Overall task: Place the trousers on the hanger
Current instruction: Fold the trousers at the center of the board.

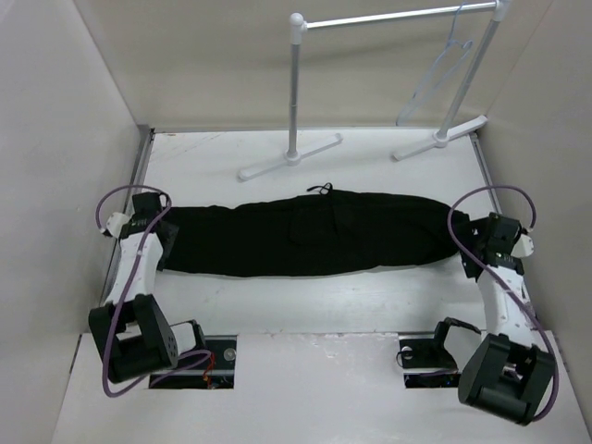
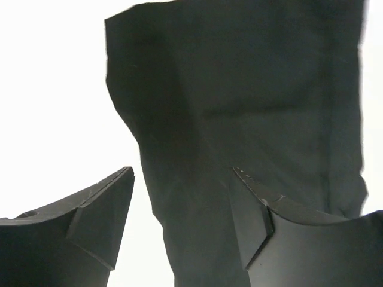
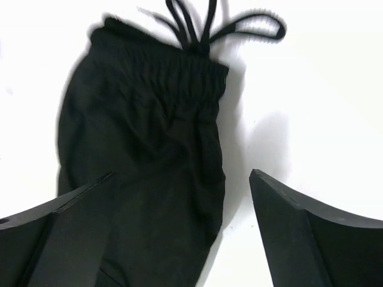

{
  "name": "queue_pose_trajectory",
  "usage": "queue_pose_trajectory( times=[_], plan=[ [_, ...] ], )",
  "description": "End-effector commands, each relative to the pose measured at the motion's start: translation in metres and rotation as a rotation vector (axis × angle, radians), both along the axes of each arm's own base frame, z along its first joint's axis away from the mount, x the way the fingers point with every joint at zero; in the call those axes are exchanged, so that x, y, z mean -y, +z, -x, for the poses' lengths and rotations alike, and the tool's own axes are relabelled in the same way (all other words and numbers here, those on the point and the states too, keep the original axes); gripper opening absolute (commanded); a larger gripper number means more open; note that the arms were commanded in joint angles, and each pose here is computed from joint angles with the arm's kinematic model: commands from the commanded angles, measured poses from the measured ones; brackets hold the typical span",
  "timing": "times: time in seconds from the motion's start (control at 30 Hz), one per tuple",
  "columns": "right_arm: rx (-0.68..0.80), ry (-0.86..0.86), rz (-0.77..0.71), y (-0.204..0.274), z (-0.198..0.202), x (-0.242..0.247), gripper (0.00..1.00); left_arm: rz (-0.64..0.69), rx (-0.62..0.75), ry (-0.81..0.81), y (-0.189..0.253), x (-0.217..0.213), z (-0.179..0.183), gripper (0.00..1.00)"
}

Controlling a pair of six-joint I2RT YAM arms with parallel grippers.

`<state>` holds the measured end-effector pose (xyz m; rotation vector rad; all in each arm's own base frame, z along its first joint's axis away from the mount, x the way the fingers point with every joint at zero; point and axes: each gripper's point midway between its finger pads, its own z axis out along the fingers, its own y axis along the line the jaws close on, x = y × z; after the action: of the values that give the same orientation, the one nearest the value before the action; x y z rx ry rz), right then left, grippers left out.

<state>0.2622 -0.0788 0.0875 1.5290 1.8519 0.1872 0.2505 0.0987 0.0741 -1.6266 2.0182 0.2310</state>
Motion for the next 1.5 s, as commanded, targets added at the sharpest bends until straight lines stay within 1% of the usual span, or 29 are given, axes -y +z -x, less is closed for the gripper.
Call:
queue_pose_trajectory(
  times=[0.0, 0.1, 0.2, 0.3, 0.33, 0.4, 0.43, 0.47, 0.53, 0.57, 0.6, 0.67, 0.8, 0.97, 1.07, 1.17, 1.2, 1.3, 1.37, 1.47],
  plan=[
    [-0.023, -0.066, 0.037, 0.000, 0.011, 0.016, 0.98, -0.077, 0.059, -0.078, 0.046, 0.008, -0.005, 0.62],
    [-0.048, -0.065, -0.003, -0.019, 0.003, 0.020, 0.98, -0.060, 0.108, -0.182, 0.054, 0.037, -0.017, 0.62],
    [-0.034, -0.027, -0.048, -0.028, -0.022, 0.020, 0.96, -0.032, 0.149, -0.292, 0.051, 0.071, -0.029, 0.62],
    [-0.014, 0.007, -0.064, -0.031, -0.045, 0.020, 0.93, -0.019, 0.177, -0.359, 0.051, 0.092, -0.037, 0.62],
    [-0.029, 0.024, -0.074, -0.035, -0.051, 0.017, 0.90, -0.017, 0.185, -0.368, 0.052, 0.094, -0.038, 0.62],
    [-0.052, 0.035, -0.106, -0.047, -0.056, 0.012, 0.78, -0.017, 0.195, -0.385, 0.052, 0.099, -0.039, 0.62],
    [-0.060, 0.025, -0.117, -0.052, -0.058, 0.012, 0.67, -0.018, 0.198, -0.388, 0.052, 0.099, -0.039, 0.62],
    [-0.064, 0.010, -0.132, -0.055, -0.059, 0.014, 0.51, -0.017, 0.202, -0.388, 0.053, 0.099, -0.040, 0.62],
    [-0.047, -0.006, -0.144, -0.053, -0.065, 0.014, 0.28, -0.010, 0.212, -0.398, 0.055, 0.102, -0.042, 0.62],
    [-0.029, -0.021, -0.137, -0.045, -0.068, 0.017, 0.19, -0.006, 0.219, -0.401, 0.057, 0.103, -0.043, 0.62],
    [0.004, -0.030, -0.120, -0.033, -0.071, 0.020, 0.15, -0.004, 0.225, -0.404, 0.059, 0.104, -0.043, 0.61],
    [0.072, -0.053, -0.058, 0.003, -0.073, 0.027, 0.13, -0.001, 0.243, -0.413, 0.064, 0.106, -0.045, 0.61],
    [0.146, -0.094, 0.153, 0.098, -0.052, 0.041, 0.12, -0.004, 0.270, -0.452, 0.080, 0.119, -0.049, 0.61],
    [0.289, -0.067, 0.283, 0.191, -0.021, 0.038, 0.13, 0.000, 0.301, -0.522, 0.107, 0.146, -0.054, 0.60],
    [0.344, -0.016, 0.365, 0.233, -0.009, 0.033, 0.13, -0.028, 0.322, -0.570, 0.124, 0.167, -0.055, 0.60],
    [0.403, 0.083, 0.412, 0.265, -0.015, 0.006, 0.14, -0.061, 0.327, -0.609, 0.137, 0.183, -0.054, 0.60],
    [0.424, 0.153, 0.421, 0.277, -0.020, -0.011, 0.14, -0.064, 0.332, -0.617, 0.143, 0.188, -0.054, 0.60],
    [0.491, 0.285, 0.425, 0.304, -0.024, -0.048, 0.16, -0.069, 0.374, -0.632, 0.167, 0.195, -0.057, 0.60],
    [0.526, 0.366, 0.407, 0.320, -0.029, -0.077, 0.17, -0.061, 0.403, -0.629, 0.180, 0.195, -0.059, 0.61],
    [0.534, 0.460, 0.413, 0.336, -0.044, -0.126, 0.17, -0.061, 0.444, -0.633, 0.196, 0.187, -0.063, 0.61]
  ],
)
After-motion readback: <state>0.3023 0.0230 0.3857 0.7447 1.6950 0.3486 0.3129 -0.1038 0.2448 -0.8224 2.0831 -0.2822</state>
